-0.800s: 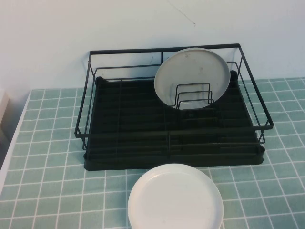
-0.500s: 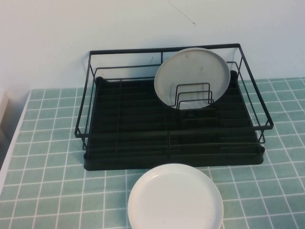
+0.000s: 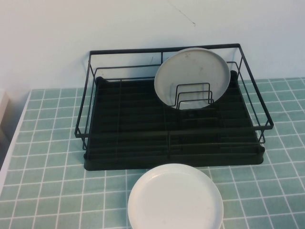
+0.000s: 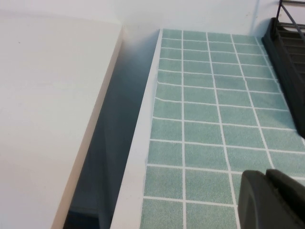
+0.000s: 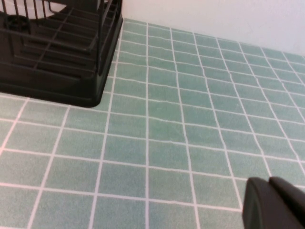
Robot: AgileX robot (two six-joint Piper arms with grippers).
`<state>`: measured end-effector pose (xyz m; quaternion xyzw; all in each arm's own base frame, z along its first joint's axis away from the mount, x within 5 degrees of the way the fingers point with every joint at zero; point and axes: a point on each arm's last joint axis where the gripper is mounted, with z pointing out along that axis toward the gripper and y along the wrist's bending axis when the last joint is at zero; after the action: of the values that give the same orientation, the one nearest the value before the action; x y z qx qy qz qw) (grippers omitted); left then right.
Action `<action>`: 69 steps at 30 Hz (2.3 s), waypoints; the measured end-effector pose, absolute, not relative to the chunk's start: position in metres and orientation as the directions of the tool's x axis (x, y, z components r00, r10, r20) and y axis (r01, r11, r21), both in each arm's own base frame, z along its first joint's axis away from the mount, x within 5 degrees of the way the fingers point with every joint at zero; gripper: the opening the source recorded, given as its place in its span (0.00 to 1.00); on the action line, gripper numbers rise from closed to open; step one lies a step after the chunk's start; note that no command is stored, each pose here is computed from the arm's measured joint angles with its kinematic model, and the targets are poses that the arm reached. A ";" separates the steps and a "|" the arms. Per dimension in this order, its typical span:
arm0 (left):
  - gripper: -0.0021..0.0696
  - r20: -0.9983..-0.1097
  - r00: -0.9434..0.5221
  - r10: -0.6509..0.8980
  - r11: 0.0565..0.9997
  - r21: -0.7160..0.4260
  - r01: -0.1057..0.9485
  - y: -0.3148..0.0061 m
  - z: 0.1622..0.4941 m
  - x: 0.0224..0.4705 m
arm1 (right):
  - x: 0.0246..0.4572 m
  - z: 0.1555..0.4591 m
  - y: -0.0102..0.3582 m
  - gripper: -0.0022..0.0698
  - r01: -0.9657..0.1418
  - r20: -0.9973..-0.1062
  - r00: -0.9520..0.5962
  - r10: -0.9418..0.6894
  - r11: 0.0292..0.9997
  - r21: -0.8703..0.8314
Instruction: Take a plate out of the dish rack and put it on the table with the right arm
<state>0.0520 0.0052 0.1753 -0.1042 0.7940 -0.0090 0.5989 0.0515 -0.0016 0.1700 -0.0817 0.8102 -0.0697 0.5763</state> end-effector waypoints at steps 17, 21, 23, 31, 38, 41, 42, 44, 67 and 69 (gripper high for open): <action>0.02 -0.952 -0.263 -0.159 0.980 -0.121 -0.157 0.006 0.175 0.052 | 0.051 0.170 0.000 0.03 -0.054 -0.934 -0.322 -0.158 0.987 -0.148; 0.02 -0.952 -0.263 -0.159 0.980 -0.121 -0.157 0.006 0.175 0.052 | 0.052 0.172 0.005 0.03 -0.041 -0.951 -0.308 0.020 0.999 0.034; 0.02 -0.952 -0.263 -0.159 0.980 -0.121 -0.157 0.006 0.175 0.052 | 0.052 0.173 0.009 0.03 -0.028 -0.932 -0.299 0.207 0.974 0.225; 0.02 -0.952 -0.263 -0.159 0.980 -0.121 -0.157 0.006 0.175 0.052 | 0.053 0.183 0.022 0.03 -0.021 -0.591 -0.291 0.752 0.612 0.790; 0.02 -0.952 -0.263 -0.159 0.980 -0.121 -0.157 0.006 0.175 0.052 | 0.054 0.186 0.020 0.03 -0.069 -0.725 -0.246 0.643 0.734 0.675; 0.02 -0.952 -0.261 -0.159 0.980 -0.121 -0.156 0.006 0.175 0.052 | 0.054 0.187 0.018 0.03 -0.088 -0.792 -0.216 0.571 0.797 0.598; 0.02 -0.952 -0.261 -0.159 0.980 -0.121 -0.156 0.006 0.175 0.052 | 0.055 0.188 0.017 0.03 -0.090 -0.808 -0.202 0.553 0.811 0.578; 0.02 -0.952 -0.261 -0.159 0.980 -0.121 -0.156 0.006 0.175 0.052 | 0.055 0.188 0.017 0.03 -0.094 -0.826 -0.190 0.531 0.828 0.553; 0.02 -0.949 -0.259 -0.177 0.978 -0.141 -0.154 0.005 0.176 0.052 | 0.239 0.356 0.049 0.03 -0.737 -0.768 -0.204 -0.608 0.611 -0.288; 0.02 -0.949 -0.259 -0.177 0.978 -0.141 -0.154 0.005 0.176 0.052 | 0.262 0.363 0.052 0.03 -0.750 -0.760 -0.176 -0.625 0.586 -0.308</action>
<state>0.0521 0.0051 0.1755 -0.1046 0.7933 -0.0096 0.5997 0.2619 0.0518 0.3632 -0.4500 0.7639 0.0681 0.4576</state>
